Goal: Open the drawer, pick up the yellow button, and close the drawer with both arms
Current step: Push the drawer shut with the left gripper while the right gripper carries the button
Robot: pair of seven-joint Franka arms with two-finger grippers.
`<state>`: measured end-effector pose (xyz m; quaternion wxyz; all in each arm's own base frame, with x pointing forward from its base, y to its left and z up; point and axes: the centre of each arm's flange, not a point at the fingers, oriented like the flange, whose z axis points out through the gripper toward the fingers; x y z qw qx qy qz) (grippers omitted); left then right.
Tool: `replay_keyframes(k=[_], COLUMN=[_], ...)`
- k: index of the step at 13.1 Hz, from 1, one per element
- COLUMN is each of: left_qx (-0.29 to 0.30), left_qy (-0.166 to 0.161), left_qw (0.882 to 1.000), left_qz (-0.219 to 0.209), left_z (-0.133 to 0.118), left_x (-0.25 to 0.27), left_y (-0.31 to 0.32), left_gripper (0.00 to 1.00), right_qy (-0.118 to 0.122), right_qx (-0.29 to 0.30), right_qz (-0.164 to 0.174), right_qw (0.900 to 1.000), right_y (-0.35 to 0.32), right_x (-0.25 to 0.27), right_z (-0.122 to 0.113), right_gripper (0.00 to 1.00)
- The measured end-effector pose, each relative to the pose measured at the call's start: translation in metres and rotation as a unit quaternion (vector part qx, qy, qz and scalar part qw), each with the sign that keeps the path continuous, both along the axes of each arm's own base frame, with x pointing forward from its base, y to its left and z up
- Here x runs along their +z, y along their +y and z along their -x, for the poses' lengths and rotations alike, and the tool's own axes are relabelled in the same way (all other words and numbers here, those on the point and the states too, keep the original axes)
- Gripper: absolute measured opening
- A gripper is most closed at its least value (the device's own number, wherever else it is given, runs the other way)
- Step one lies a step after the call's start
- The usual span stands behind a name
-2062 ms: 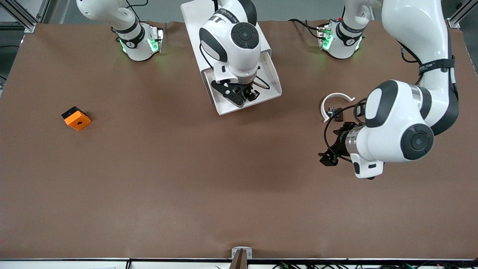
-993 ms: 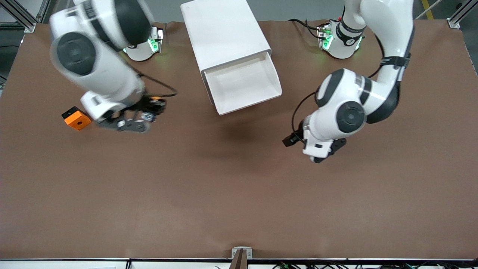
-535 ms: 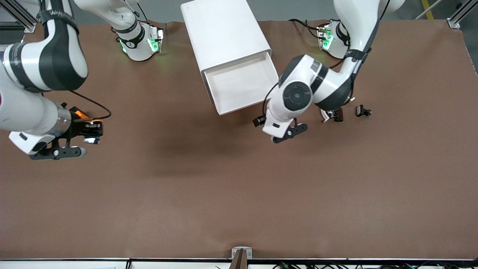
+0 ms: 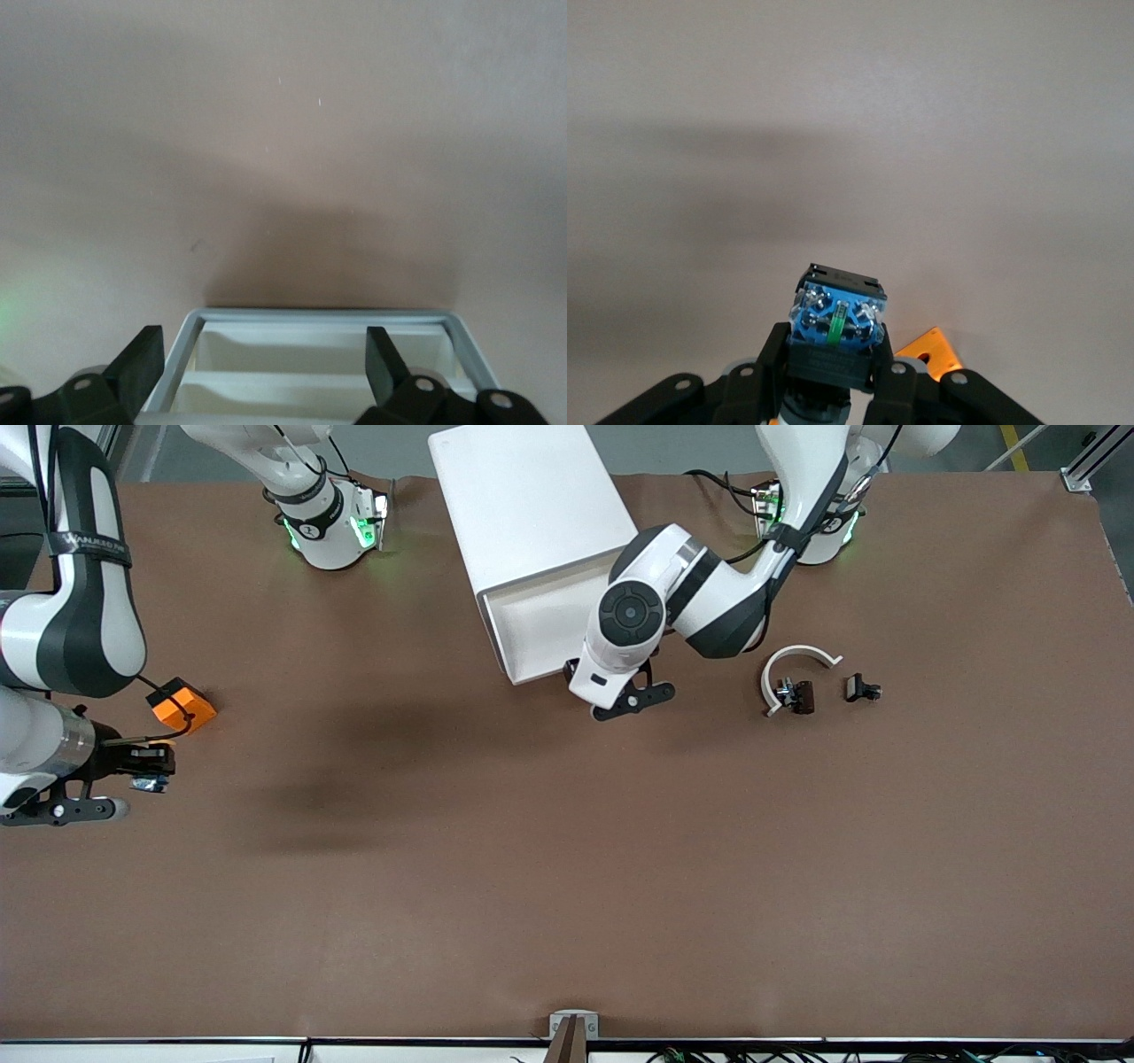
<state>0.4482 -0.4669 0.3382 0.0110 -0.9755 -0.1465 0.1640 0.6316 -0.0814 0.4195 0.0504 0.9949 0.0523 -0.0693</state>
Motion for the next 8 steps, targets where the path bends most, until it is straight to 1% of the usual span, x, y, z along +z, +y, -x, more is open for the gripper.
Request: replay_keyframes(k=[2,4,6,8], left_qx=[-0.011,-0.016,-0.025,-0.028], left_qy=[0.012,0.028,0.043,0.053], left_qw=[1.000,0.999,0.999,0.998], left_qz=[-0.003,-0.011,-0.020,-0.028], left_z=[0.021,0.046,0.074,0.093], left_x=[-0.004,-0.010,-0.017,-0.022], left_y=[-0.013,-0.027,-0.039,-0.047], left_gripper=[1.00,1.00,1.00,1.00], right_qy=[-0.003,-0.020,-0.035,-0.040], right_qx=[0.011,0.018,0.022,0.028], right_qz=[-0.001,-0.001,-0.002,-0.004], right_qw=[1.000,1.000,0.999,0.999], right_y=[-0.020,-0.035,-0.039,-0.036], right_x=[-0.024,-0.061,-0.103,-0.134], right_z=[-0.001,0.001,0.012,0.026], right_gripper=[0.40,0.40,0.40,0.40])
